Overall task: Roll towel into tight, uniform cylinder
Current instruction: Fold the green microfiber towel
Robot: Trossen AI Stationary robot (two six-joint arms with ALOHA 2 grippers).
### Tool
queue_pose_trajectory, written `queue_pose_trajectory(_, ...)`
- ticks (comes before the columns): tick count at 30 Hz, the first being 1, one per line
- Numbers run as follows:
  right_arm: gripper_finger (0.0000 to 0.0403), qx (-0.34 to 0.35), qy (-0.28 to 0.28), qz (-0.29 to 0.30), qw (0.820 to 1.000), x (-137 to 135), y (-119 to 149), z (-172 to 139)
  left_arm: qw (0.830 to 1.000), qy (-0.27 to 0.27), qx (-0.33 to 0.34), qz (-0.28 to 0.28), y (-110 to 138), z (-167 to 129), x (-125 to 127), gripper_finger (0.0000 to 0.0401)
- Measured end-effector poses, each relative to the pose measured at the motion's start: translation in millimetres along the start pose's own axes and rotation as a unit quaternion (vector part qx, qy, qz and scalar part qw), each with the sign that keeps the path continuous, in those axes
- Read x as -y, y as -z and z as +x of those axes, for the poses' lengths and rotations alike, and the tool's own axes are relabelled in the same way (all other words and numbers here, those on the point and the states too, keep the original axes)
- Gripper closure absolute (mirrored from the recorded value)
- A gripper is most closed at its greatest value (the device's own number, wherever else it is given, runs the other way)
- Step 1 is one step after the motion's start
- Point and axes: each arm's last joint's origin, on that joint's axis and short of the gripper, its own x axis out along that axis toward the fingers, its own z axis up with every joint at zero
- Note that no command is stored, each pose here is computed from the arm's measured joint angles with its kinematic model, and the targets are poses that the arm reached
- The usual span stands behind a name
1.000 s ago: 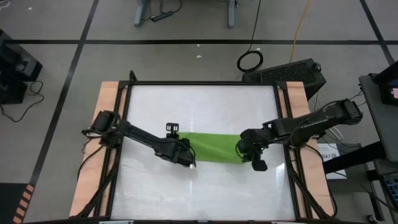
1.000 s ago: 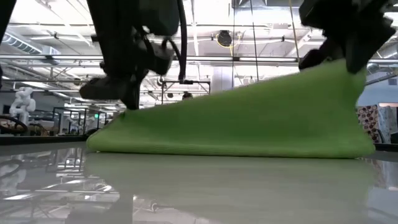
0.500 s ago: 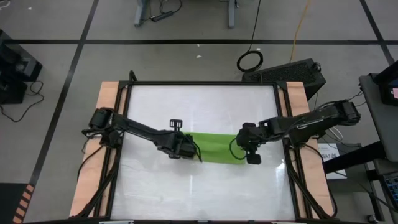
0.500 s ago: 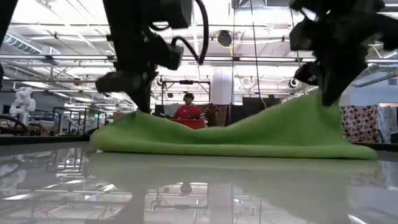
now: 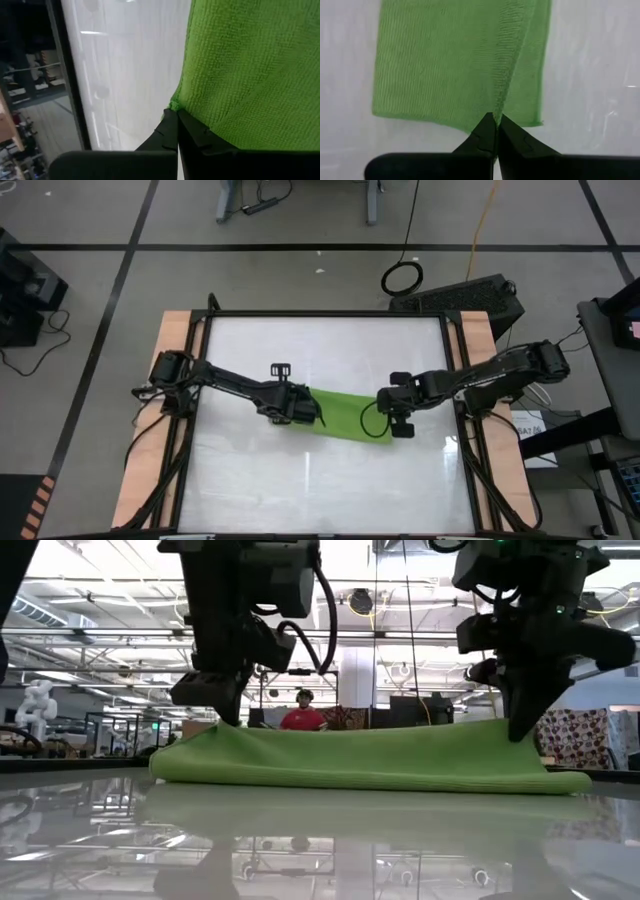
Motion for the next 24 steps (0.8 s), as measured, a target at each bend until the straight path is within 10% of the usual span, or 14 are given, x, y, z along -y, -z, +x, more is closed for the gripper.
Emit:
queue_pose_trajectory(8, 0.0401, 0.014, 0.002, 0.018, 1.0, 7, -4, 1, 1.0, 0.021, 0.0, -0.008, 5, 16, 9, 0.0387)
queue_pose_trajectory(24, 0.0223, -0.031, 0.081, 0.069, 0.994, 19, 7, 0, 0.995, -0.098, 0.025, -0.024, 18, 12, 24, 0.016)
